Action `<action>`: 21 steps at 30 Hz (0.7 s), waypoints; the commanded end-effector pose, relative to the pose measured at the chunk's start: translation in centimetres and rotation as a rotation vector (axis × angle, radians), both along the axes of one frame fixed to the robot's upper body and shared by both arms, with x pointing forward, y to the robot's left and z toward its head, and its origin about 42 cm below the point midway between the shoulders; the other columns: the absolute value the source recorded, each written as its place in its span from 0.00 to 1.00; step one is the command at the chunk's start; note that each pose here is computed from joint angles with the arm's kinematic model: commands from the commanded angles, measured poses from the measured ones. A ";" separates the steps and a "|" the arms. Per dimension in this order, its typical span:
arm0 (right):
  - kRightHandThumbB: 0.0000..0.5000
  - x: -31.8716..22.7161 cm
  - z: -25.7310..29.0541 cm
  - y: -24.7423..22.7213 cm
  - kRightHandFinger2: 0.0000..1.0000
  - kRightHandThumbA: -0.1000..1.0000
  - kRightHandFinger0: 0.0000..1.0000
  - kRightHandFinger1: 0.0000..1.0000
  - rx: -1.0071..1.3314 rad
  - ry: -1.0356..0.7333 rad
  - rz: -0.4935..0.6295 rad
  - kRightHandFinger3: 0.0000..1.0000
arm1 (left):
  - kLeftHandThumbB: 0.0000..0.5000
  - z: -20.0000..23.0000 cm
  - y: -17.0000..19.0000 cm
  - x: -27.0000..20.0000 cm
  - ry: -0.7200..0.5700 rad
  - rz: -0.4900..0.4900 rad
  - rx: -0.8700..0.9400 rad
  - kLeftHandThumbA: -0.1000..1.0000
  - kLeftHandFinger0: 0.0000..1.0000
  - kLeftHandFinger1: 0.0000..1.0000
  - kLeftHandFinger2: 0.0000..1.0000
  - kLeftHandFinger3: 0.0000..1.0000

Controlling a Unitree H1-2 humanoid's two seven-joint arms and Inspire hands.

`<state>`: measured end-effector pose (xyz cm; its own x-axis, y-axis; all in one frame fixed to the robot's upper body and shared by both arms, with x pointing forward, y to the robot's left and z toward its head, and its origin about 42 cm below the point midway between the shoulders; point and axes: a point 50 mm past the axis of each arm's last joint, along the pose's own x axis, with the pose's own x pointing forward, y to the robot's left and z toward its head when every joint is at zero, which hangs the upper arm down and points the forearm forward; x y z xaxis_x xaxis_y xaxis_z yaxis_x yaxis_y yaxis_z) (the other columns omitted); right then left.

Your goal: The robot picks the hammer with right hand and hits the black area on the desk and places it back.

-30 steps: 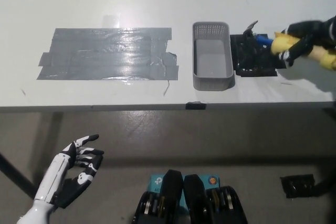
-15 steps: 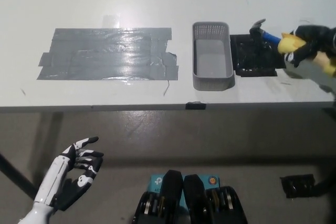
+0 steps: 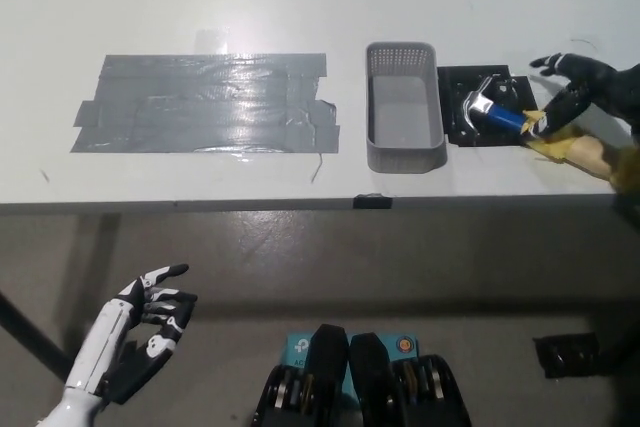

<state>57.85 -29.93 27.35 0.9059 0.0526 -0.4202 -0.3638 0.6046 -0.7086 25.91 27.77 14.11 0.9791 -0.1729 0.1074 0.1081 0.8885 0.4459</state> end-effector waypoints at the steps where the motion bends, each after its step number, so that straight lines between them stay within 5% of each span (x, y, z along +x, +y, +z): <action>1: 0.62 1.2 5.5 -0.6 1.00 0.97 1.00 1.00 -0.012 -0.249 -0.061 1.00 | 0.00 0.6 0.2 -0.2 -0.044 -0.007 0.011 0.76 0.50 0.53 0.62 0.80; 4: 0.63 1.4 7.9 -1.3 1.00 0.91 1.00 1.00 0.096 -0.410 -0.115 1.00 | 0.00 0.8 0.2 -0.1 -0.048 -0.008 0.015 0.75 0.50 0.52 0.61 0.80; 6: 0.69 1.3 9.3 -2.2 1.00 0.96 1.00 1.00 0.184 -0.522 -0.145 1.00 | 0.00 0.8 0.2 0.0 -0.052 -0.007 0.007 0.75 0.50 0.53 0.61 0.80; 8: 0.86 1.1 12.3 -2.9 1.00 1.00 1.00 1.00 0.252 -0.706 -0.187 1.00 | 0.00 0.8 0.2 0.1 -0.059 -0.008 0.014 0.77 0.54 0.56 0.65 0.83; 11: 0.74 0.4 15.4 -2.9 1.00 1.00 1.00 1.00 0.314 -0.872 -0.173 1.00 | 0.00 0.9 0.2 0.3 -0.064 -0.007 0.017 0.81 0.64 0.65 0.73 0.90; 13: 0.72 -1.0 18.2 -2.2 1.00 1.00 1.00 1.00 0.401 -0.959 -0.098 1.00 | 0.03 1.1 0.1 0.6 -0.073 -0.008 0.013 0.84 0.71 0.74 0.80 0.98; 17: 0.79 -7.8 21.0 0.1 1.00 1.00 1.00 1.00 0.486 -1.095 0.050 1.00 | 0.19 1.3 -0.2 1.0 -0.067 0.001 -0.005 0.99 1.00 1.00 1.00 1.00; 21: 0.71 -15.7 18.8 2.8 1.00 1.00 1.00 1.00 0.599 -1.249 0.238 1.00 | 0.33 1.3 -0.3 1.2 -0.056 0.011 -0.046 1.00 1.00 1.00 1.00 1.00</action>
<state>56.51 -29.41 33.24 0.9891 0.0571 0.1359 0.0353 0.8032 -0.5947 26.18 27.52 13.97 0.9798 -0.1702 0.1053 0.1082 0.8931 0.4367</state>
